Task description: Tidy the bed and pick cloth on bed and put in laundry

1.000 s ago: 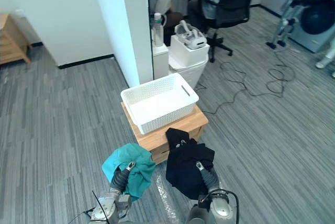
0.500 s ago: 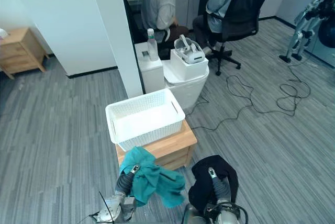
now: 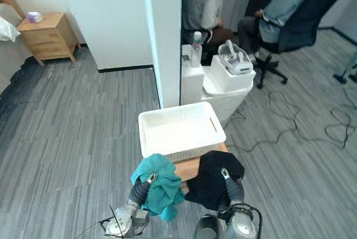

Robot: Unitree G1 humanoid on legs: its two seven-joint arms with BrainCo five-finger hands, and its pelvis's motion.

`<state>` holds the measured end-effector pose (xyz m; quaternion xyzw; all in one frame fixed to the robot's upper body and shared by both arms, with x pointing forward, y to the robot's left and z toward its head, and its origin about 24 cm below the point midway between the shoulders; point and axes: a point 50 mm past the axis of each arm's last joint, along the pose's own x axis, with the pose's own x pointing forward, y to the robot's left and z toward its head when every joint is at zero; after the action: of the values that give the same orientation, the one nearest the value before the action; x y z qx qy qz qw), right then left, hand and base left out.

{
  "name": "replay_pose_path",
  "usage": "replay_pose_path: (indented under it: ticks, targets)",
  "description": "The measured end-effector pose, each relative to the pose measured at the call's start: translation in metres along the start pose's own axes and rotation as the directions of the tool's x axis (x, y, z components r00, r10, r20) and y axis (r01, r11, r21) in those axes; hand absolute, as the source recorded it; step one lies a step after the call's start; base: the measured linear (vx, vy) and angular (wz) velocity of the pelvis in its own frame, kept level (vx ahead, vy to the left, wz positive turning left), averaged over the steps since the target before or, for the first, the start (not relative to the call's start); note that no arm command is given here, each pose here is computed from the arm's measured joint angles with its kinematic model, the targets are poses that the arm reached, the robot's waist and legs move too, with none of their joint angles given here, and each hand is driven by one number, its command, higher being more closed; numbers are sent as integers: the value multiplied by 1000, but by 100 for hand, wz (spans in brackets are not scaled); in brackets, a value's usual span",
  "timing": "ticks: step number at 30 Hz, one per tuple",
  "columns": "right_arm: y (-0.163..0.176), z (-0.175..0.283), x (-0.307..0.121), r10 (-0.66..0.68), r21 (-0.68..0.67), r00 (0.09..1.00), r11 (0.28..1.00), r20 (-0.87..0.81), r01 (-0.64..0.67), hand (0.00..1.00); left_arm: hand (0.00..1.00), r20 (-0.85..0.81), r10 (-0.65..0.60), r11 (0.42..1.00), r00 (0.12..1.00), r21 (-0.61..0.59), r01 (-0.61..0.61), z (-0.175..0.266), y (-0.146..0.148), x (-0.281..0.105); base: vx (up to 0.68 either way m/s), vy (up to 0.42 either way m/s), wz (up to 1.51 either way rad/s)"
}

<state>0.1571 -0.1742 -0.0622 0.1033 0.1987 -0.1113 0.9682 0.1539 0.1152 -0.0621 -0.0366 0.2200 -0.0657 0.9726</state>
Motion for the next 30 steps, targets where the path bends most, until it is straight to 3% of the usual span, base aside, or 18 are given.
replay_pose_path:
  ticks: [12, 20, 25, 30]
  targets:
    - [-9, 6, 0, -32, -13, 999, 999, 31, 33, 100, 100, 1, 24, 999, 1000, -24, -24, 1, 1, 8, 14, -33, -7]
    - [-24, 41, 2, -82, -32, 981, 995, 175, 89, 100, 100, -45, 45, 998, 998, -31, -46, -10, 6, 4, -101, -40, -2]
    - [-3, 62, 10, 8, -59, 962, 998, 272, 9, 100, 100, -110, 92, 995, 990, -28, -96, -26, 20, -8, -23, -126, -54]
    - [-11, 68, 9, 5, -85, 956, 996, 294, 21, 100, 100, -108, 58, 996, 992, -54, -64, -27, 11, -10, 53, -32, -13]
